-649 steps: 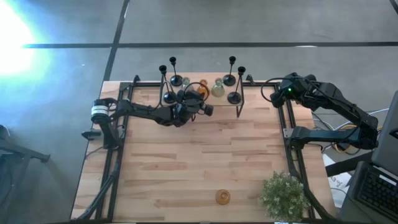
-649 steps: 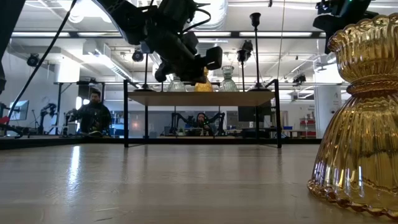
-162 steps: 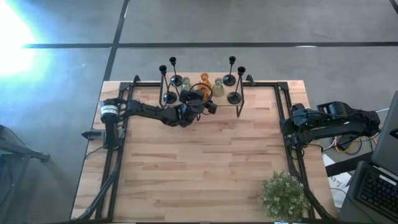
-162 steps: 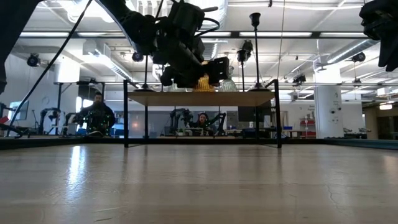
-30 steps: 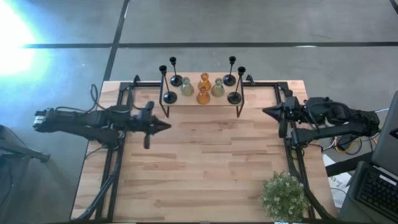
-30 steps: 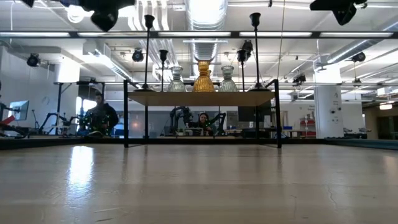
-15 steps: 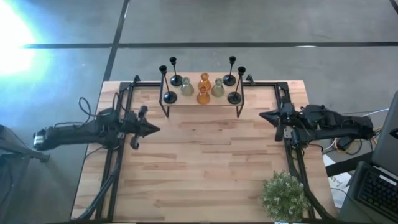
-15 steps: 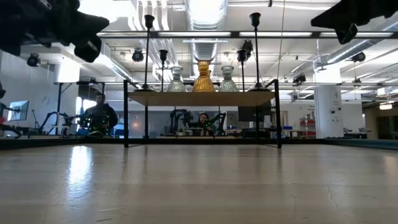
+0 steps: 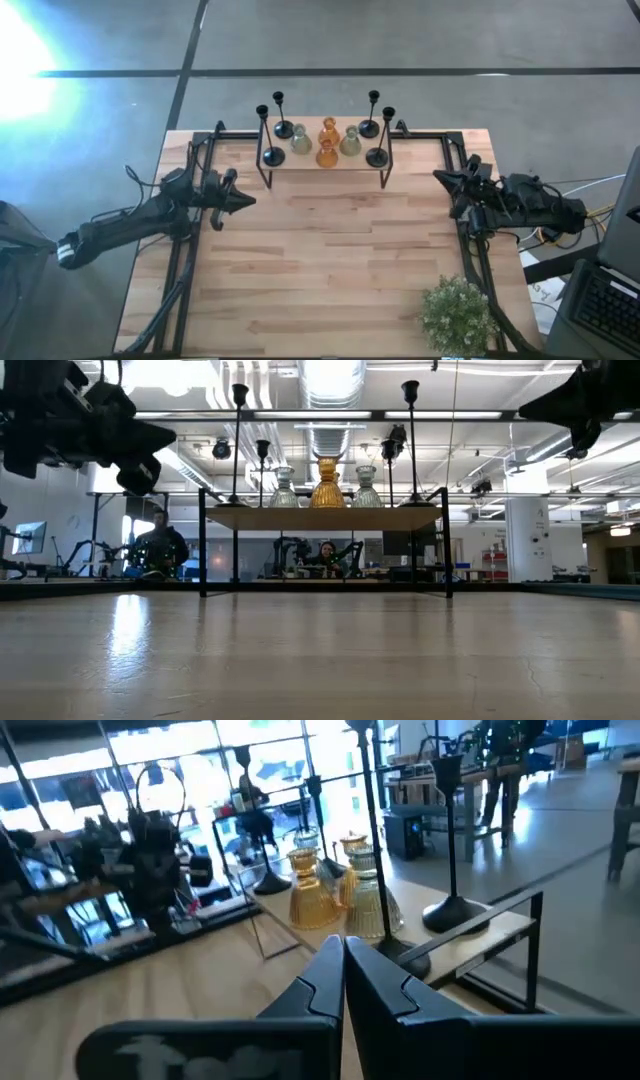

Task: Pick & Place candle stick holders
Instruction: Return to Home Position

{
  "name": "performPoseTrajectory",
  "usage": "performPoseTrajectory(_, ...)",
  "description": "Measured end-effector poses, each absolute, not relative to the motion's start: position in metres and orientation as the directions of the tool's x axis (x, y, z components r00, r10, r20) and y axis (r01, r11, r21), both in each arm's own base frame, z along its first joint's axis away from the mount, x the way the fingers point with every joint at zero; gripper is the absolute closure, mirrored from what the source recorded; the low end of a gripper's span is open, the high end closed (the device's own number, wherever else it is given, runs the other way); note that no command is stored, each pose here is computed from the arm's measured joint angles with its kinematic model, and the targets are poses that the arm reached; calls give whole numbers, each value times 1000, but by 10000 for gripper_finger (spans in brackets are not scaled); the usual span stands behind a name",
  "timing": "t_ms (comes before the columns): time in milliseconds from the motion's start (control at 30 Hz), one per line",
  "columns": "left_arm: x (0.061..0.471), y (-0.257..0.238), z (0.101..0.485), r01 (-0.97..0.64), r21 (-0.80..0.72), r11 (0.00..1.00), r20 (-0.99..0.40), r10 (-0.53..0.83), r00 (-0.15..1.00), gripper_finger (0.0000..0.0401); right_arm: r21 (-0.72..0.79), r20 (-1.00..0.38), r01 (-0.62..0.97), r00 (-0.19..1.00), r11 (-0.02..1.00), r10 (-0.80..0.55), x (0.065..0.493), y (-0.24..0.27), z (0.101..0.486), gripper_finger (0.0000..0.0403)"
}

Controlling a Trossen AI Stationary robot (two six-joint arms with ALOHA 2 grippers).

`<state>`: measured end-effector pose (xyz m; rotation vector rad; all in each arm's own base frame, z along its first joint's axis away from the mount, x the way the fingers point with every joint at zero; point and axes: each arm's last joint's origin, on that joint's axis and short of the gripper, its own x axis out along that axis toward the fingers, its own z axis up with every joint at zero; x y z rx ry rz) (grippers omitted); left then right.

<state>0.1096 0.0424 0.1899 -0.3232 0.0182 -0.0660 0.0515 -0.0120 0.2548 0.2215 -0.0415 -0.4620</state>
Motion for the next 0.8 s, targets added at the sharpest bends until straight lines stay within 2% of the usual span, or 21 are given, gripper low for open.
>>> performPoseTrajectory(267, 109, 43, 174, 22, -385, 923, -48, -44, 998, 385, 33, -119, 449, 889, 893, -442, 63, -11, 247, 394)
performPoseTrajectory(367, 109, 43, 166, 16, -352, 936, -72, -44, 996, 386, 55, -135, 445, 890, 894, -435, 69, -11, 243, 394)
performPoseTrajectory(433, 109, 43, 163, 19, -298, 954, -77, -44, 996, 385, 69, -118, 409, 909, 910, -399, 75, -10, 240, 394)
performPoseTrajectory(600, 109, 43, 165, 40, -6, 999, -37, -40, 999, 384, 57, -45, 228, 973, 972, -226, 91, -4, 219, 394)
performPoseTrajectory(700, 109, 42, 169, 49, 54, 997, 7, -49, 999, 385, 52, 6, 124, 992, 991, -125, 96, -1, 203, 394)
performPoseTrajectory(800, 108, 41, 174, 108, 82, 991, 48, -112, 993, 383, 46, 37, 60, 997, 997, -62, 99, 1, 188, 394)
